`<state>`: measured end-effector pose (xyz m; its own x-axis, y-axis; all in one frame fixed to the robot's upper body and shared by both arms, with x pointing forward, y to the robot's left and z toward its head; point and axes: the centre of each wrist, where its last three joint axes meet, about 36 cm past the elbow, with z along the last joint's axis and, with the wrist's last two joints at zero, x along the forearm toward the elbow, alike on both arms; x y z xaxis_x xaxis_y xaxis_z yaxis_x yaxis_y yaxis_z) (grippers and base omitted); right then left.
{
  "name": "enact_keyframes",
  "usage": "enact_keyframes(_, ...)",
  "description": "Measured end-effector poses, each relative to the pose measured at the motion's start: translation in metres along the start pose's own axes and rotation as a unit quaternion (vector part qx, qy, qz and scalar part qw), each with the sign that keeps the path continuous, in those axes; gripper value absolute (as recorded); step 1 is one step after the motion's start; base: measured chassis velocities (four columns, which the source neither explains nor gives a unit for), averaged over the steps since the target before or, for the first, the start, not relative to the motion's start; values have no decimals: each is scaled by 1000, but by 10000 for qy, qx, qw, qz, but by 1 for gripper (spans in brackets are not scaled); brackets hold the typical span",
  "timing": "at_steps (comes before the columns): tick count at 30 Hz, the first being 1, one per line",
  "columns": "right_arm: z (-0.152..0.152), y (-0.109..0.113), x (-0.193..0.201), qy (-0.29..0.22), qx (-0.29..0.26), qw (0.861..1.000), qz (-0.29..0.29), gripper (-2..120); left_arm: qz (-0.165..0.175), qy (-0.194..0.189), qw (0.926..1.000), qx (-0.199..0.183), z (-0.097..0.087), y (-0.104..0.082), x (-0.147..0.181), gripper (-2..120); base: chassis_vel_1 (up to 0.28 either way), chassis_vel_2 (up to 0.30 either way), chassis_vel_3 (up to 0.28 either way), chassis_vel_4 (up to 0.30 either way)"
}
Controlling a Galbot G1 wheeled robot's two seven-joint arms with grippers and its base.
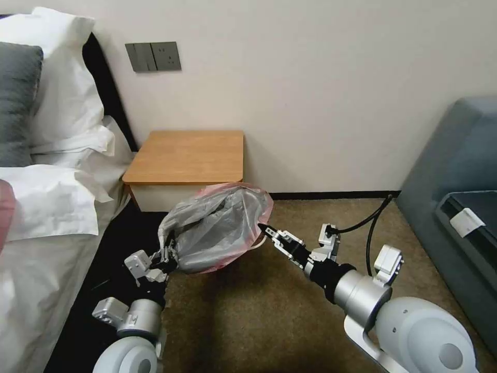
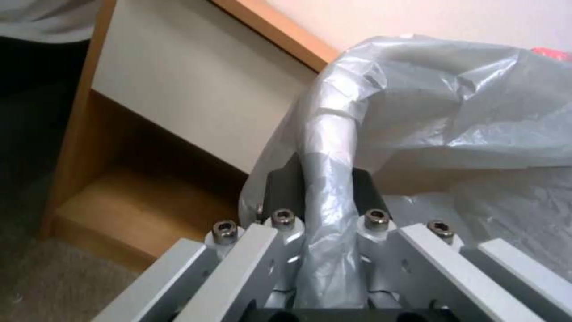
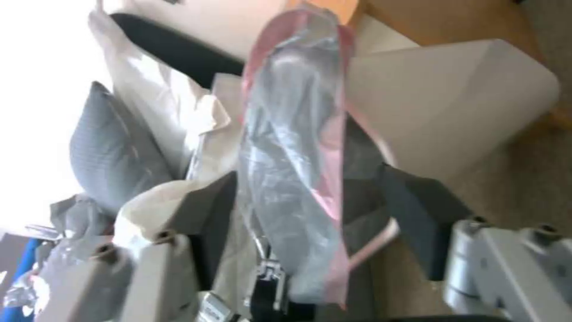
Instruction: Pick up the garbage bag from the table and place it over the trash can.
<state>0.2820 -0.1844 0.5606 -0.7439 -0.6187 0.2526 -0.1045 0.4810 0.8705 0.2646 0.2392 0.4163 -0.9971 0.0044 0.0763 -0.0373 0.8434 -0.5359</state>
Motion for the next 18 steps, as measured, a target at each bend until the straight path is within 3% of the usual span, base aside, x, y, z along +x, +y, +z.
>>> enact_keyframes(9, 0, 5, -3, -1, -3, 9998, -191, 98, 45, 3, 10000, 19, 0, -4, 1, 5, 0, 0, 0, 0)
enact_keyframes(18, 1, 8, -5, 17, 29, 9993, -378, 99, 99, 22, 9999, -7, 2, -10, 4, 5, 0, 0, 0, 0)
